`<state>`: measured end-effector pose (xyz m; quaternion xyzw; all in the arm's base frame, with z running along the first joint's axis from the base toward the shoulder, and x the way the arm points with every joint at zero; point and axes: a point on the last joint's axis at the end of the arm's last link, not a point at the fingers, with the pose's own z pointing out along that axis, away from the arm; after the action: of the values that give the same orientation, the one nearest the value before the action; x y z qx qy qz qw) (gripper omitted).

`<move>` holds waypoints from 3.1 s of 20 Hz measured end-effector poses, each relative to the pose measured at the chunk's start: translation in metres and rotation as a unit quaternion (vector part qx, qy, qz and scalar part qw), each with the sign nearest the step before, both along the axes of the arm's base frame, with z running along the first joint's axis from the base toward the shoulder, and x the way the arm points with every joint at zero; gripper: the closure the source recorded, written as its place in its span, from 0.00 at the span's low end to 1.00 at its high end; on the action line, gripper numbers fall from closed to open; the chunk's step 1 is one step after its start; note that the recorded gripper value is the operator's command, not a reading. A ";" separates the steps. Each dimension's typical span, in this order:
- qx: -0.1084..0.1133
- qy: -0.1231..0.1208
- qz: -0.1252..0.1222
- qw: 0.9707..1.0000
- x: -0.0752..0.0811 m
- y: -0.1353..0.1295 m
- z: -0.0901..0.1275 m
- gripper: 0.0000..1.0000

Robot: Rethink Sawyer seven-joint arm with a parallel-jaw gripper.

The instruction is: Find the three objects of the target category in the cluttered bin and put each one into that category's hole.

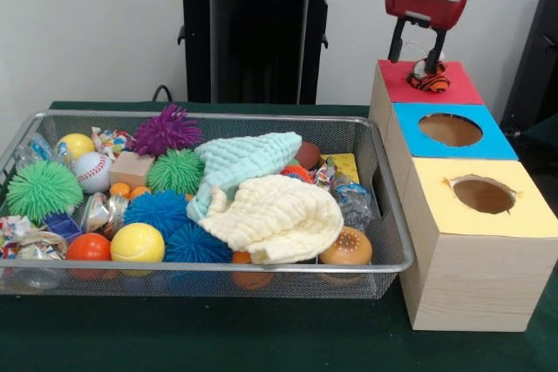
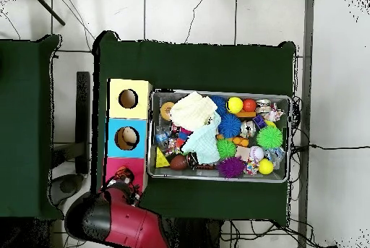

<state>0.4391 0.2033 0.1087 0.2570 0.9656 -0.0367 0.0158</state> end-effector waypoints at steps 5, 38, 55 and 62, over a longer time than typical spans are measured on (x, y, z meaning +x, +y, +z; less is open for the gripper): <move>0.000 -0.001 0.000 1.000 0.001 0.000 0.000 0.00; -0.007 0.019 -0.007 1.000 0.002 -0.009 -0.021 0.00; -0.028 0.013 0.008 0.999 0.001 -0.006 -0.023 0.00; -0.053 0.020 0.028 0.998 0.002 0.001 -0.026 0.00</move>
<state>0.4411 0.2042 0.0830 0.2278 0.9692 -0.0924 0.0113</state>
